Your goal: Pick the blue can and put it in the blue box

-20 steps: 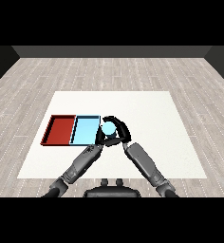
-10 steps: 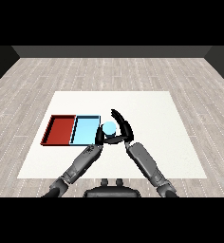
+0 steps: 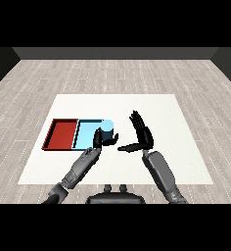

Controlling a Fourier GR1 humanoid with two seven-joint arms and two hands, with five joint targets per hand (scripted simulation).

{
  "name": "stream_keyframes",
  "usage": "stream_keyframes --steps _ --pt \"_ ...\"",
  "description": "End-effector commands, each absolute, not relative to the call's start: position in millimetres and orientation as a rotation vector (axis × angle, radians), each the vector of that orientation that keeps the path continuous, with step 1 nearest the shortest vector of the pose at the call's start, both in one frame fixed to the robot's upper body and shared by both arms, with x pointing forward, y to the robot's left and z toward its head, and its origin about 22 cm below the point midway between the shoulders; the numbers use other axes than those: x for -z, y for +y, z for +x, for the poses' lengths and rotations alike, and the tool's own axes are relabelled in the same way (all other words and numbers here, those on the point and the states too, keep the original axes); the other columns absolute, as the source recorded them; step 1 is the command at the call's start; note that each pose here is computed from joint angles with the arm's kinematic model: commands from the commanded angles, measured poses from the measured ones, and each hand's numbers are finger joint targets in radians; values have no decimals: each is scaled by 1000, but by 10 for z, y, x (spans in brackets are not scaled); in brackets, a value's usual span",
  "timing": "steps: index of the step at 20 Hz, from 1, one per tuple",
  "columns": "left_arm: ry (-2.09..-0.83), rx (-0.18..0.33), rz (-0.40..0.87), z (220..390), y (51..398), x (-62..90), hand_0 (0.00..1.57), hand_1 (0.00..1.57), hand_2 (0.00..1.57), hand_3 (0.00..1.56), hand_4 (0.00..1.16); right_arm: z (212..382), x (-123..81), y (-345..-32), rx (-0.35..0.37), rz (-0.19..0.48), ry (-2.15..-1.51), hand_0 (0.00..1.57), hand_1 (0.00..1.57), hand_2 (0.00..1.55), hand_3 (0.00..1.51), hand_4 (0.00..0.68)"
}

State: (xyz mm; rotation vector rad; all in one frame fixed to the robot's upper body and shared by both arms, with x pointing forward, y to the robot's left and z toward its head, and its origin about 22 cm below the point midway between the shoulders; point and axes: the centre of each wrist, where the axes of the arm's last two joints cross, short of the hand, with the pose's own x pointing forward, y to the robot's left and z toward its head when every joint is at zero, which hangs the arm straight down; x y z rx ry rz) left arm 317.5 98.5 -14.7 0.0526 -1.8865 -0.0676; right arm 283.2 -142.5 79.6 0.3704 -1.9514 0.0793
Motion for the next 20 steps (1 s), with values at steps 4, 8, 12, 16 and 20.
stream_keyframes --steps 4,8,12,16,20 --pt "-1871 64 264 3449 1429 81 1571 1571 1565 1480 1153 2620 -996 -1986 -1 315 -2049 0 0 0 0 0" --pt "-1769 16 384 3651 1892 -70 1534 1534 1545 1479 1131 2642 -951 -2143 32 250 -2063 0 0 0 0 0" --pt "-1614 50 494 3745 2362 38 1563 1563 1541 1463 1097 2676 -804 -2221 86 257 -2040 0 0 0 0 0" --pt "-1505 130 513 3839 2349 271 1571 1571 1562 1486 1057 2619 -750 -2219 114 297 -2029 0 0 0 0 0" --pt "-1404 219 584 3921 2552 273 1571 1571 1569 1486 1047 2803 -712 -2126 144 276 -2023 0 0 0 0 0"
